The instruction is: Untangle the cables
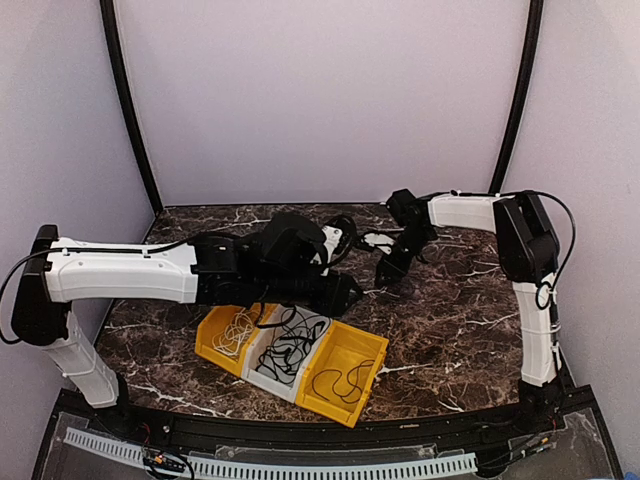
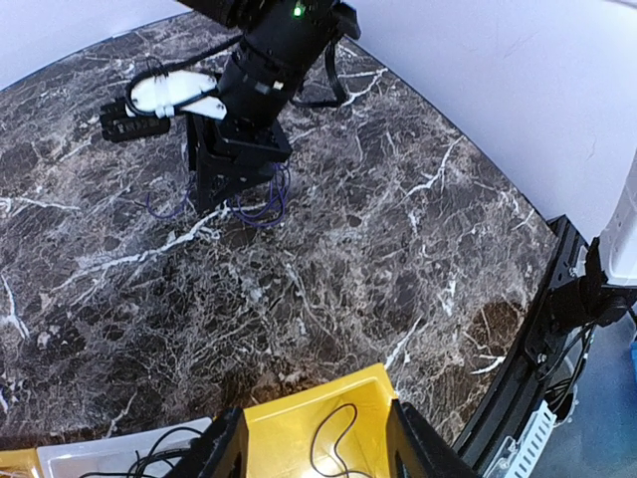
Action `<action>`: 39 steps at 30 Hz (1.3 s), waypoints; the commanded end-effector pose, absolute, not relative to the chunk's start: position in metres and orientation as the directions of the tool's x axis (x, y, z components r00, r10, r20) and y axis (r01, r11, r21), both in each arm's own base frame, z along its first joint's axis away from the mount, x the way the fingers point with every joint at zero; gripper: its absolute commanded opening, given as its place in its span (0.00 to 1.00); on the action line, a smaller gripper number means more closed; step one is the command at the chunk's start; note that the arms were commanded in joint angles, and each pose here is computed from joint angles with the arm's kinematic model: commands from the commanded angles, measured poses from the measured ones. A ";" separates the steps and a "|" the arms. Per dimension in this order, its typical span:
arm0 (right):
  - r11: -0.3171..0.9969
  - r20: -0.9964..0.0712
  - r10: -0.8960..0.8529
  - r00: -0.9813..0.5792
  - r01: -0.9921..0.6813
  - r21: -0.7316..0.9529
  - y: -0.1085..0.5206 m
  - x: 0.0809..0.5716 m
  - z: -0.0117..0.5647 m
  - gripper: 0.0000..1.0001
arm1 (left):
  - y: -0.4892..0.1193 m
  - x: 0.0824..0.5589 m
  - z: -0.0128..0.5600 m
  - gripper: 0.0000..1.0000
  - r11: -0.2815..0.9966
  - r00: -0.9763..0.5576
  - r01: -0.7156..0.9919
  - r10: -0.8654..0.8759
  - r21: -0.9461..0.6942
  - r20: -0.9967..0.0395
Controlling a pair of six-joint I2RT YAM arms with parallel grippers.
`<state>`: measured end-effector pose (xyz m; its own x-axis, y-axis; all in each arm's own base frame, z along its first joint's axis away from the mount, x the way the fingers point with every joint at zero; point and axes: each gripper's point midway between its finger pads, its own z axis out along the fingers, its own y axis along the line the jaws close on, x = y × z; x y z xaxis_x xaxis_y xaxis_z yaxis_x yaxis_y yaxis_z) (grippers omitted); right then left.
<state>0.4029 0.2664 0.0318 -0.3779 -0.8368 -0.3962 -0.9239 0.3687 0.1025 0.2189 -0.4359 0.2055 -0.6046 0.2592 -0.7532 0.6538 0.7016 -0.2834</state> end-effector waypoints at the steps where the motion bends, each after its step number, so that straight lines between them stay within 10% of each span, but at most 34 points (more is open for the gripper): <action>1: 0.374 -0.380 -0.849 -0.367 -0.926 0.057 0.263 0.414 0.028 0.50 | -0.429 0.222 0.235 0.50 0.698 -0.578 0.645 0.179 -0.311 -0.796; 8: 0.384 -0.496 -0.780 -0.382 -0.917 0.102 0.283 0.416 0.071 0.01 | -0.432 0.226 0.232 0.50 0.702 -0.570 0.642 0.171 -0.306 -0.804; 27: 0.291 -0.762 -0.572 -0.302 -0.944 0.155 0.247 0.315 0.245 0.00 | -0.492 0.283 0.283 0.73 0.692 -0.223 0.685 -0.097 -0.227 -0.970; 39: 0.314 -0.780 -0.558 -0.284 -0.942 0.118 0.230 0.292 0.240 0.00 | -0.505 0.308 0.301 0.81 0.371 -0.582 0.500 -0.525 -0.782 -0.621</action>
